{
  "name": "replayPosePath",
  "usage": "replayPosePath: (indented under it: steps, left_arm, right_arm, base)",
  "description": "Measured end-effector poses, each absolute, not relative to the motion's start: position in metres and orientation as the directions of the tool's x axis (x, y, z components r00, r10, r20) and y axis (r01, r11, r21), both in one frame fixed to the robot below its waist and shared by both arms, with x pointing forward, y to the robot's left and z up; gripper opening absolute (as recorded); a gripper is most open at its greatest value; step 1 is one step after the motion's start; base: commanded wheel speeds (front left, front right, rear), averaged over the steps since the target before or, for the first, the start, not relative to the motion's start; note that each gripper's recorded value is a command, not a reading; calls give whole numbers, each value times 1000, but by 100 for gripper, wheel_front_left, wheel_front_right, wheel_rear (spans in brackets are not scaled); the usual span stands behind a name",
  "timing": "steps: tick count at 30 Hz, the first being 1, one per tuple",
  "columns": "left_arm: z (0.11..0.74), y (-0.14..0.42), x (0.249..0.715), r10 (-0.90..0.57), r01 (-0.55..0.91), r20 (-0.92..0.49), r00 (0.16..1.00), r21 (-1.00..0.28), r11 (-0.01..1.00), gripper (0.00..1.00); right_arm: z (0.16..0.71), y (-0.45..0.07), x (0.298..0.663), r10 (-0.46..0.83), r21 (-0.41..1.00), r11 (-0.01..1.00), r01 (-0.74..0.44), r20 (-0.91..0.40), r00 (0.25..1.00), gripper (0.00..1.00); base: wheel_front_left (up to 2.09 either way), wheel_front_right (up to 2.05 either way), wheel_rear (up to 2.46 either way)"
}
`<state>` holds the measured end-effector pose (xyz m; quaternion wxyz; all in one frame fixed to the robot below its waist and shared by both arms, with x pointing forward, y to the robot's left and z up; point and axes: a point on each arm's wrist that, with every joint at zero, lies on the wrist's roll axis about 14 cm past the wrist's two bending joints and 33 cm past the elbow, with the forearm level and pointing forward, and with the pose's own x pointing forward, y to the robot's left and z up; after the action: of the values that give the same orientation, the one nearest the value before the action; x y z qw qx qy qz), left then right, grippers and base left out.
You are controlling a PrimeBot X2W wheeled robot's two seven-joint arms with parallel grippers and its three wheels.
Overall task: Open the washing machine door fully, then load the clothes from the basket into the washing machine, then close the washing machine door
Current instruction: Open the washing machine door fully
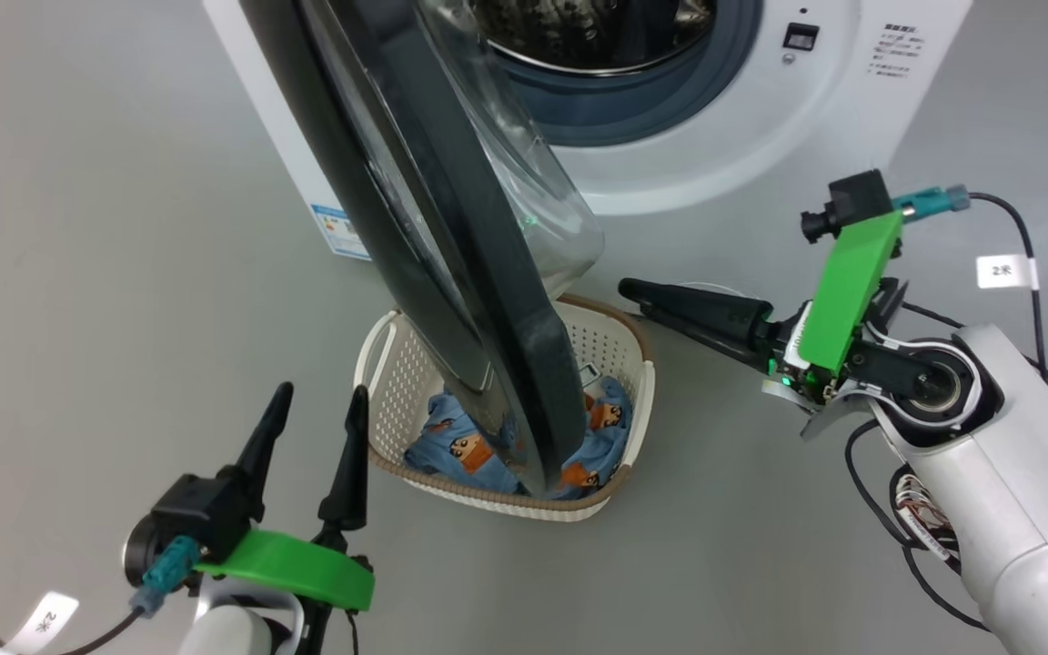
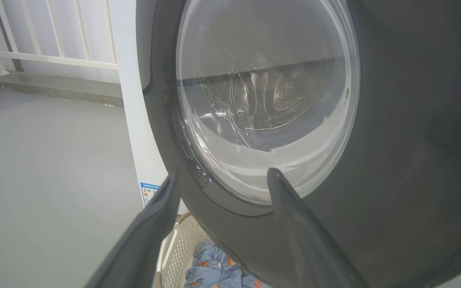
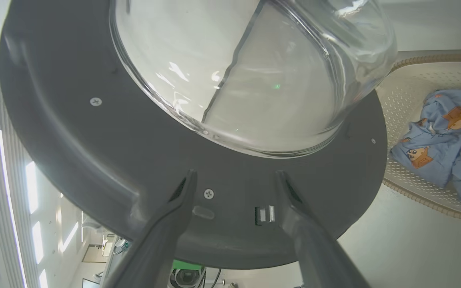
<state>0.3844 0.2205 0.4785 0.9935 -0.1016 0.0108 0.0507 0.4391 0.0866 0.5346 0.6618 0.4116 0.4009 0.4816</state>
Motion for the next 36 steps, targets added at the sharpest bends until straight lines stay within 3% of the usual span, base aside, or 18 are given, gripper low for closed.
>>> replayPosePath:
  steps: [21, 36]
  left_arm:
    - [483, 211, 383, 50, -51, -12, 999, -206, 977, 100]
    - [484, 193, 391, -3, 2, -4, 1000, -212, 977, 100]
  right_arm:
    - [512, -29, 437, 792, 910, 363, -202, -187, 581, 100]
    - [500, -112, 438, 533, 785, 589, -194, -197, 823, 100]
  base:
    - [0, 0, 0]
    - [0, 0, 0]
